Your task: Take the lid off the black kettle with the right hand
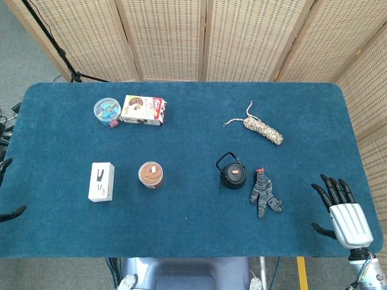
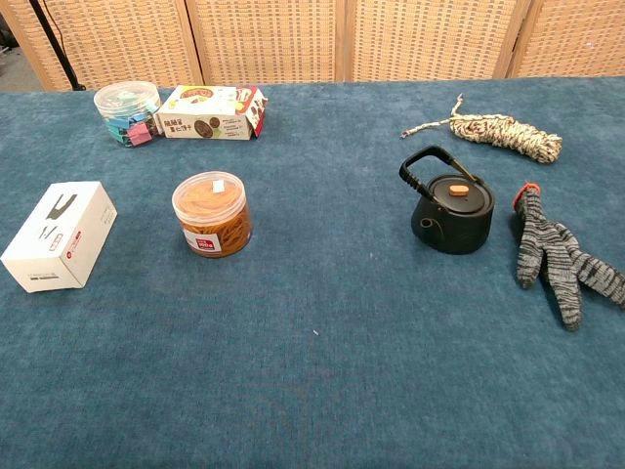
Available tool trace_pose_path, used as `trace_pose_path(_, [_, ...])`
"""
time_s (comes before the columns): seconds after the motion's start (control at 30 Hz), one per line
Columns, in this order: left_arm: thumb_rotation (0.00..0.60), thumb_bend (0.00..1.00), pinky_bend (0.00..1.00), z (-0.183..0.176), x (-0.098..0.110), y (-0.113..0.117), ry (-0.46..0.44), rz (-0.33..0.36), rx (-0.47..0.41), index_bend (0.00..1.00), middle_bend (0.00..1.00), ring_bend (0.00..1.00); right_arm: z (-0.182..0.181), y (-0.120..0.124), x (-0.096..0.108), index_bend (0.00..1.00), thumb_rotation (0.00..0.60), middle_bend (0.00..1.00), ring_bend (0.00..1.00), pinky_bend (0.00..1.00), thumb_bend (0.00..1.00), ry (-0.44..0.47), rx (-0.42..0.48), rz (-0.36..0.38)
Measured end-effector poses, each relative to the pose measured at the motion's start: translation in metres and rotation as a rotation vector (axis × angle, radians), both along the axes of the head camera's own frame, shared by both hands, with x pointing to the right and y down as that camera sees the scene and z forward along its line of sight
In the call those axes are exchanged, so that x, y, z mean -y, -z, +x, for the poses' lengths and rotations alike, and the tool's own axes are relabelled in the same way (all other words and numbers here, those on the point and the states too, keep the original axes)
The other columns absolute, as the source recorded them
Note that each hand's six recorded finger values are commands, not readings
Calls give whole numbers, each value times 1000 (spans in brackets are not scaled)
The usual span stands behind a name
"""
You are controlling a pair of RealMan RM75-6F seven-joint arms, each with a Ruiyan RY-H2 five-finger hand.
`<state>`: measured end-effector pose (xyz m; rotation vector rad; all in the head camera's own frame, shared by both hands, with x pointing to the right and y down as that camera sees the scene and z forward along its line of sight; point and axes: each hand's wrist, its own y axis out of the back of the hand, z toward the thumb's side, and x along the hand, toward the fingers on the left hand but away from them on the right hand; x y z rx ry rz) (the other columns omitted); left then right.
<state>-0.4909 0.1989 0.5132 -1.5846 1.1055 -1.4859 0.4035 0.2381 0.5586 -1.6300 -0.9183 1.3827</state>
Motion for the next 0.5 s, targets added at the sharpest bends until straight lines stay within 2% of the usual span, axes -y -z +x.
trace_pose_path(0.13, [600,35,0,-2,0,1,9,2,-8,0,0,0,-3,-4,1,160,600,0,0,0,0,2,-4,-9])
trace_pose_path(0.33, [600,35,0,-2,1,3,8,8,-13,0,0,0,-18,-1,13,185,600,0,0,0,22,5,17,22])
trace_pose_path(0.5, [600,35,0,0,-1,2,-6,4,-11,0,0,0,-52,1,27,283,600,0,0,0,128,31,87,4])
